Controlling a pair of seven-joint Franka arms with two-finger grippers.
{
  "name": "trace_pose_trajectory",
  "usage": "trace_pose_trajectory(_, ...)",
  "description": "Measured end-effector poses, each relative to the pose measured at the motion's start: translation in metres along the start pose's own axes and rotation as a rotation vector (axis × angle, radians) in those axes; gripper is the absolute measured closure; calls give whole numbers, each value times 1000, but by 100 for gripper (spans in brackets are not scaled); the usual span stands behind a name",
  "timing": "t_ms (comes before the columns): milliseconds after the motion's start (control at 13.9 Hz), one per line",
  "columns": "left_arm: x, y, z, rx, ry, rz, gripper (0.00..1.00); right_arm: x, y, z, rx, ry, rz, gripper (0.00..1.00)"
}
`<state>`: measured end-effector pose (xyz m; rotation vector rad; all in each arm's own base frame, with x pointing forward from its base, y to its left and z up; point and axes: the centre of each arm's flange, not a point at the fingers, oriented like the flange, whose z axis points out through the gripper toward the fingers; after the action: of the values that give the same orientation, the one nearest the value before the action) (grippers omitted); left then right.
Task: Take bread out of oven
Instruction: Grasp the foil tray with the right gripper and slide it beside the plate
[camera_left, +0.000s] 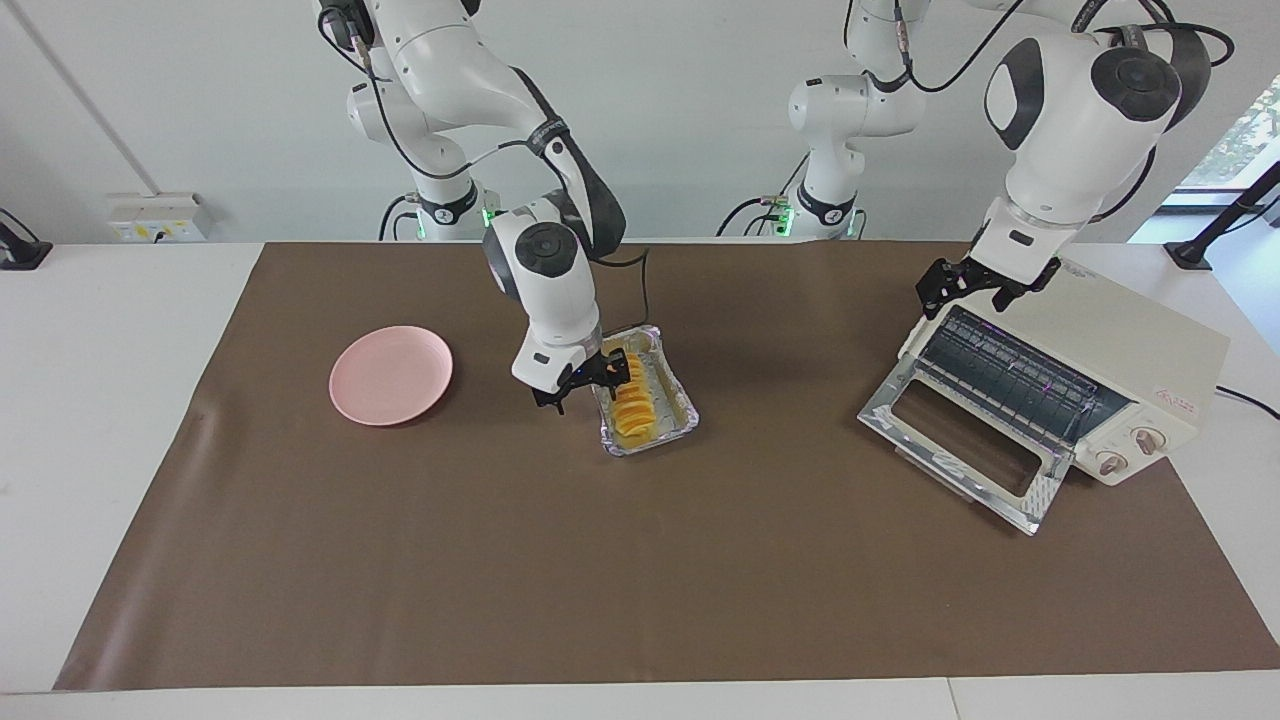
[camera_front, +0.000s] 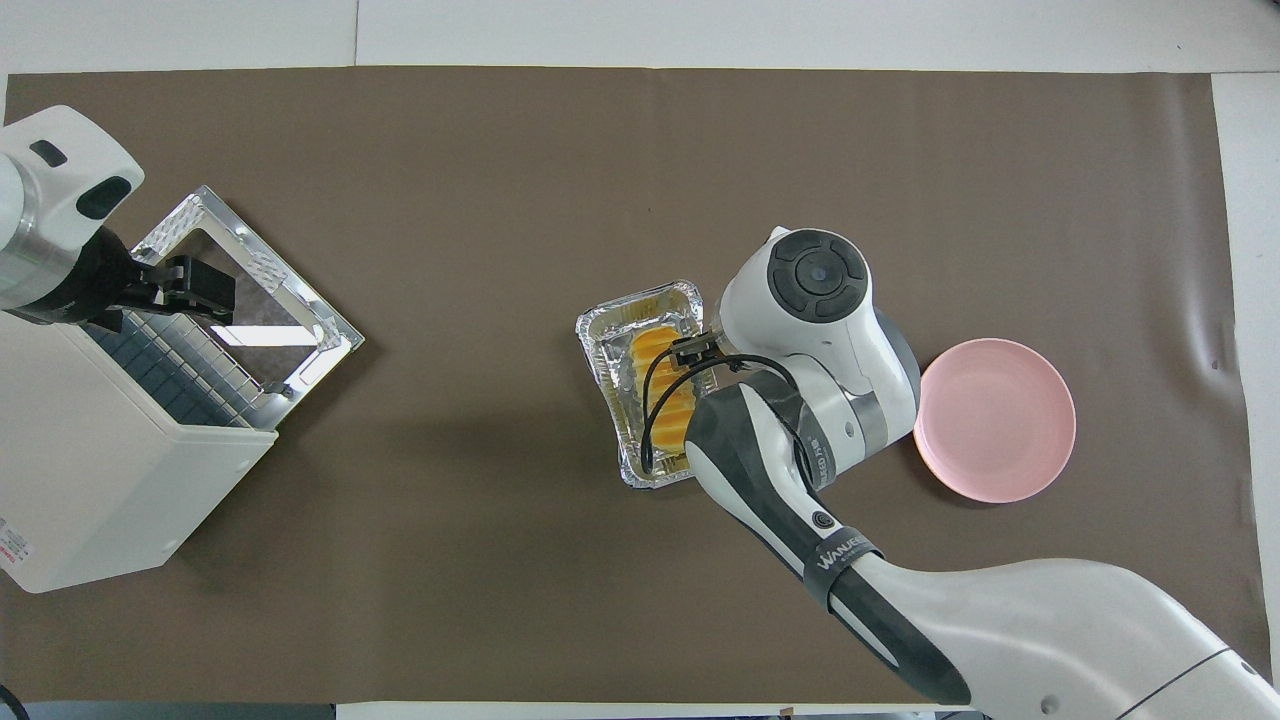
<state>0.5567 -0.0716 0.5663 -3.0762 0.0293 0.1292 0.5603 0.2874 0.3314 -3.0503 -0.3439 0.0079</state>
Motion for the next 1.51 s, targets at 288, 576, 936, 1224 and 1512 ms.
trace_pose_trajectory(288, -6, -13, -3, -1, -5, 35, 0, -7, 2, 20, 6, 25, 12, 30)
trace_pose_trajectory(576, -10, -1, 2, 3, -24, 61, 0, -12, -9, 24, 6, 22, 42, 67)
trace_pose_trajectory(936, -9, -1, 1, 2, -9, 84, 0, -12, -11, 22, 2, 27, 52, 98)
trace_pose_trajectory(1224, -7, -7, 1, 0, -3, 98, 0, 6, 24, -2, -7, 66, 69, 98)
trace_pose_trajectory(1512, -7, -8, 2, 0, -4, 100, 0, 32, 113, -43, -13, 131, 89, 98)
